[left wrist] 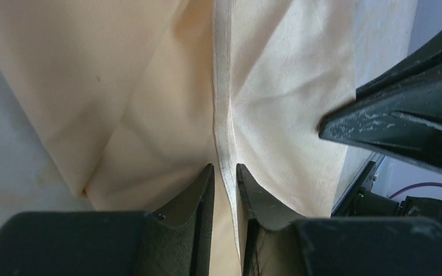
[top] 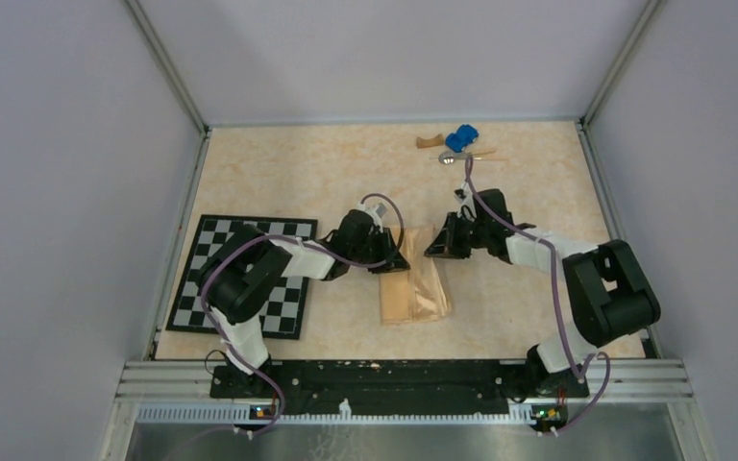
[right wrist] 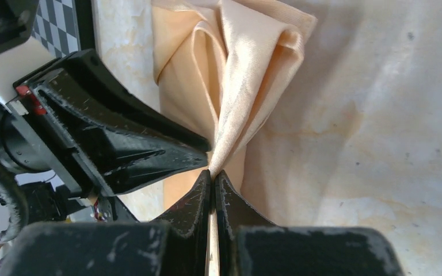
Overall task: Fold the napkin into a case and place the utensils inside
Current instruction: Fold the 2/3-rectangle-folded napkin at the center of the board.
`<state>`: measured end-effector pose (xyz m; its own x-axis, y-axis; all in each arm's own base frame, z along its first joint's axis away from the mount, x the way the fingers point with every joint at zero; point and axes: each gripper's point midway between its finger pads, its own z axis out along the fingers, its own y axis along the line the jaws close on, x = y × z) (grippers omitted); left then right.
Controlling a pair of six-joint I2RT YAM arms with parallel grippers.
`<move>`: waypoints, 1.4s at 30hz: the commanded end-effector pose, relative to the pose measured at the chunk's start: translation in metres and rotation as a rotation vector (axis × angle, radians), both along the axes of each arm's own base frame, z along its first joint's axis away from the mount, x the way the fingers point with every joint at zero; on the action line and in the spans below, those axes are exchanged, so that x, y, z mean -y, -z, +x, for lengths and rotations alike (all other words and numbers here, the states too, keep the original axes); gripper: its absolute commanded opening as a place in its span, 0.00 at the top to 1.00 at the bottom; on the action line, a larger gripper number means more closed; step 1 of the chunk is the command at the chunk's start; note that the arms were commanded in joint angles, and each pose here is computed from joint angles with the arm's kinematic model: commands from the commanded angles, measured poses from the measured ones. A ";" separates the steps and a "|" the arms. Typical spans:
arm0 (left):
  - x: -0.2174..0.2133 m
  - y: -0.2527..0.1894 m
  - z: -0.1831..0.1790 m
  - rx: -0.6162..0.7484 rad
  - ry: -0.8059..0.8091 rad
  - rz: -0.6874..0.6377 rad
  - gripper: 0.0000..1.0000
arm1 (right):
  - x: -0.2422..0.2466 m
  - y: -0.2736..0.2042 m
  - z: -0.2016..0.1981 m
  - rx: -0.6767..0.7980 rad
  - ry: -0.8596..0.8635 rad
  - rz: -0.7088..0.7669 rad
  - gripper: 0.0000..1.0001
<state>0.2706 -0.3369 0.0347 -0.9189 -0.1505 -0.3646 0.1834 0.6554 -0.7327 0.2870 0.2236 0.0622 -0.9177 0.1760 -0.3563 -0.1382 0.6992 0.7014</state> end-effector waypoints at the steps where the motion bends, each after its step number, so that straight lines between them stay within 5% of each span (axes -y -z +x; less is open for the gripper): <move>1: 0.016 -0.012 0.020 0.042 -0.018 -0.077 0.75 | -0.022 -0.035 0.012 0.078 0.005 0.021 1.00; 9: 0.019 -0.011 0.018 0.052 0.018 -0.090 0.77 | -0.052 -0.037 0.012 0.011 0.132 0.137 1.00; 15: 0.001 -0.052 0.003 0.039 0.063 -0.195 0.38 | -0.042 -0.029 0.014 0.010 0.164 0.077 1.00; 19: -0.017 -0.071 -0.006 0.032 0.073 -0.249 0.36 | -0.040 -0.025 0.012 0.006 0.160 0.051 1.00; 32: -0.087 -0.033 0.014 0.038 -0.111 -0.074 0.37 | -0.047 -0.022 0.017 0.008 0.135 0.012 1.00; 42: -0.074 0.002 0.020 -0.022 -0.097 -0.069 0.72 | -0.076 -0.021 0.011 0.014 0.098 -0.021 1.00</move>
<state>0.2769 -0.2548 0.0288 -0.9265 -0.2675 -0.2648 0.0448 0.6202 -0.7832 0.2913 0.2781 0.0696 -0.9032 0.2763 -0.3284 -0.0288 0.7245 0.6887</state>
